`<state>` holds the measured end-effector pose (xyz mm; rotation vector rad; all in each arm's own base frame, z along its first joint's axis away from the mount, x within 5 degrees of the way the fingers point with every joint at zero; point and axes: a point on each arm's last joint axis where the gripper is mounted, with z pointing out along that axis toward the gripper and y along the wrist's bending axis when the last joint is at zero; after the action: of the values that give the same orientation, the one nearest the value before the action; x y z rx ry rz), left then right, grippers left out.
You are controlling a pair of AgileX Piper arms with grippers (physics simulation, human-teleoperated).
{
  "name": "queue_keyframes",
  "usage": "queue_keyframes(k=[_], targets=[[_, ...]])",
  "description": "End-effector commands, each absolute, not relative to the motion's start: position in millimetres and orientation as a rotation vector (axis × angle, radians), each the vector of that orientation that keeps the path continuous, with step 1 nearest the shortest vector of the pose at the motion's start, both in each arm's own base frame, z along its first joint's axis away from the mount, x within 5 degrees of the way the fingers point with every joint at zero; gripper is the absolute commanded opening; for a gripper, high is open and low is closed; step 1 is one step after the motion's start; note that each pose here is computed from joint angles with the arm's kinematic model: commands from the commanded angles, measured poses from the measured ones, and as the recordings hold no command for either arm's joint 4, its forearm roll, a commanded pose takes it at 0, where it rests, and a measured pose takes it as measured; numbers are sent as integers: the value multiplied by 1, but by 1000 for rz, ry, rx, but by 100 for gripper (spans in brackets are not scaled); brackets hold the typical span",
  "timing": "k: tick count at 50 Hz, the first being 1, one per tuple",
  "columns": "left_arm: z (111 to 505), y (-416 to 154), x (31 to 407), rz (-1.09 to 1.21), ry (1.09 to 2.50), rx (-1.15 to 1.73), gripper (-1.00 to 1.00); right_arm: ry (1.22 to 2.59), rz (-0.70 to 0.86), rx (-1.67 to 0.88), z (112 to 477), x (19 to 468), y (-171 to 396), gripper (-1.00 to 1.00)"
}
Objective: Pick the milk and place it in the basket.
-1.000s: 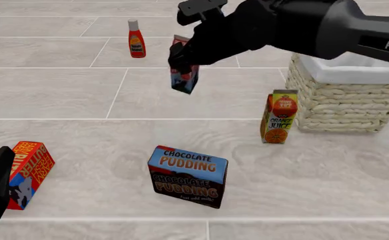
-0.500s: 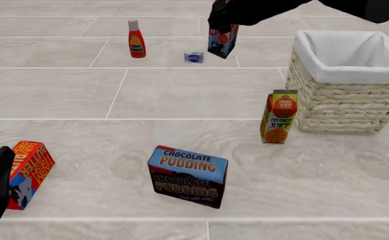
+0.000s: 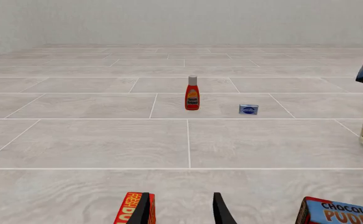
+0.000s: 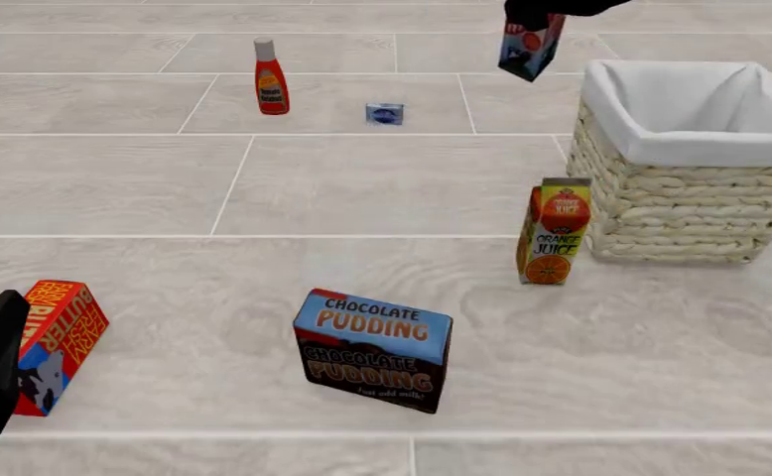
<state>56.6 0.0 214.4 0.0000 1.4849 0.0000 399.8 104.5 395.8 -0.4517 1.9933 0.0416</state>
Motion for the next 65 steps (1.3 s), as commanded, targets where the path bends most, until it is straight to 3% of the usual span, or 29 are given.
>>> queue_keyframes(k=[1, 35, 65], targets=[[214, 0, 57, 0, 1485, 0, 100, 1961, -17, -339, 414, 402, 64, -100], [214, 0, 57, 0, 1485, 0, 100, 2024, -152, -161, 381, 404, -17, -100], [214, 0, 57, 0, 1485, 0, 100, 2075, -158, -19, 346, 425, -51, -100]])
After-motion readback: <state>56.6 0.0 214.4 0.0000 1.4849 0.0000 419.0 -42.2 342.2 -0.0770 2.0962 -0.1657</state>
